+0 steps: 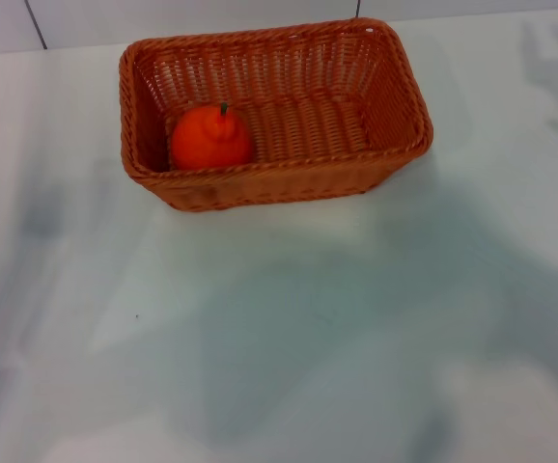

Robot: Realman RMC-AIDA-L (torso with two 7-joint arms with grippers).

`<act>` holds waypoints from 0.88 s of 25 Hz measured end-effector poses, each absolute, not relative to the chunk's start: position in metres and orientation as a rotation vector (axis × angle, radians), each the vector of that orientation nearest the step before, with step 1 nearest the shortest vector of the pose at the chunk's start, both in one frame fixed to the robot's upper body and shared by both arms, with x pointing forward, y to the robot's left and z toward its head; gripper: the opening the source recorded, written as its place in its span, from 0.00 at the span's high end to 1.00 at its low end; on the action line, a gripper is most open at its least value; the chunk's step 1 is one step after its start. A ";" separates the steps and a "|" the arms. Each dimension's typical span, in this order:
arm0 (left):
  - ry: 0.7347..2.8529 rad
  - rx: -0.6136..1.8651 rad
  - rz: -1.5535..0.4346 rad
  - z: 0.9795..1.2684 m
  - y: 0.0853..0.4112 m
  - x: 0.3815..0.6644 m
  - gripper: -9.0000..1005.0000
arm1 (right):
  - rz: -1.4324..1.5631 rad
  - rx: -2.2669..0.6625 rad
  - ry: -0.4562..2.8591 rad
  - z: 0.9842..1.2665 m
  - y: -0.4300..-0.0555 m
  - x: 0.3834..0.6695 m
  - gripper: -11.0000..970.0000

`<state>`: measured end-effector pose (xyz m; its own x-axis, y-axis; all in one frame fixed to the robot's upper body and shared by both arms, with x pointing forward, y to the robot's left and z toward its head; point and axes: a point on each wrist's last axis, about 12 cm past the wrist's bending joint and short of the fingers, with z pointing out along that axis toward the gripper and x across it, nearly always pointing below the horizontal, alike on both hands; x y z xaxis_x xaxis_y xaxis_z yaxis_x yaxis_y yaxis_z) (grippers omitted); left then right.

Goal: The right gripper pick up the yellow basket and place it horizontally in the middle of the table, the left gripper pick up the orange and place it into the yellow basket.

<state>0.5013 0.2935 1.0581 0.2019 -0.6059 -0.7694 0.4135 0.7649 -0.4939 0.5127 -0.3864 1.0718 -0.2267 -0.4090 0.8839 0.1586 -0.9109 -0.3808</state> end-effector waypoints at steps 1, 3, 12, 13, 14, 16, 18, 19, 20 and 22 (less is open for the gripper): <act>1.167 -0.197 -0.722 1.058 0.293 0.501 0.07 | -2.190 -1.677 0.298 1.072 -0.387 0.512 0.56; 1.167 -0.200 -0.727 1.057 0.292 0.501 0.07 | -2.190 -1.678 0.298 1.072 -0.387 0.512 0.56; 1.166 -0.194 -0.741 1.058 0.289 0.501 0.07 | -2.180 -1.675 0.309 1.069 -0.385 0.510 0.56; 1.162 -0.193 -0.743 1.058 0.289 0.501 0.07 | -2.181 -1.674 0.308 1.069 -0.385 0.510 0.56; 1.158 -0.192 -0.745 1.058 0.289 0.500 0.07 | -2.182 -1.672 0.308 1.069 -0.385 0.509 0.56; 1.151 -0.189 -0.748 1.059 0.289 0.499 0.07 | -2.184 -1.669 0.306 1.069 -0.385 0.507 0.56; 1.150 -0.187 -0.751 1.059 0.289 0.498 0.07 | -2.185 -1.669 0.306 1.068 -0.386 0.506 0.56; 1.150 -0.187 -0.753 1.059 0.288 0.498 0.07 | -2.185 -1.669 0.306 1.068 -0.386 0.505 0.56; 1.150 -0.187 -0.755 1.058 0.288 0.497 0.07 | -2.186 -1.668 0.305 1.068 -0.386 0.505 0.56; 1.150 -0.191 -0.764 1.058 0.286 0.496 0.07 | -2.188 -1.666 0.304 1.068 -0.386 0.504 0.56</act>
<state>0.4964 0.2862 1.0576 0.1918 -0.6328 -0.7502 0.4464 0.7370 -0.5075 0.5040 -0.3862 1.0681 -0.2305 -0.4175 0.8790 0.1622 -0.9071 -0.3883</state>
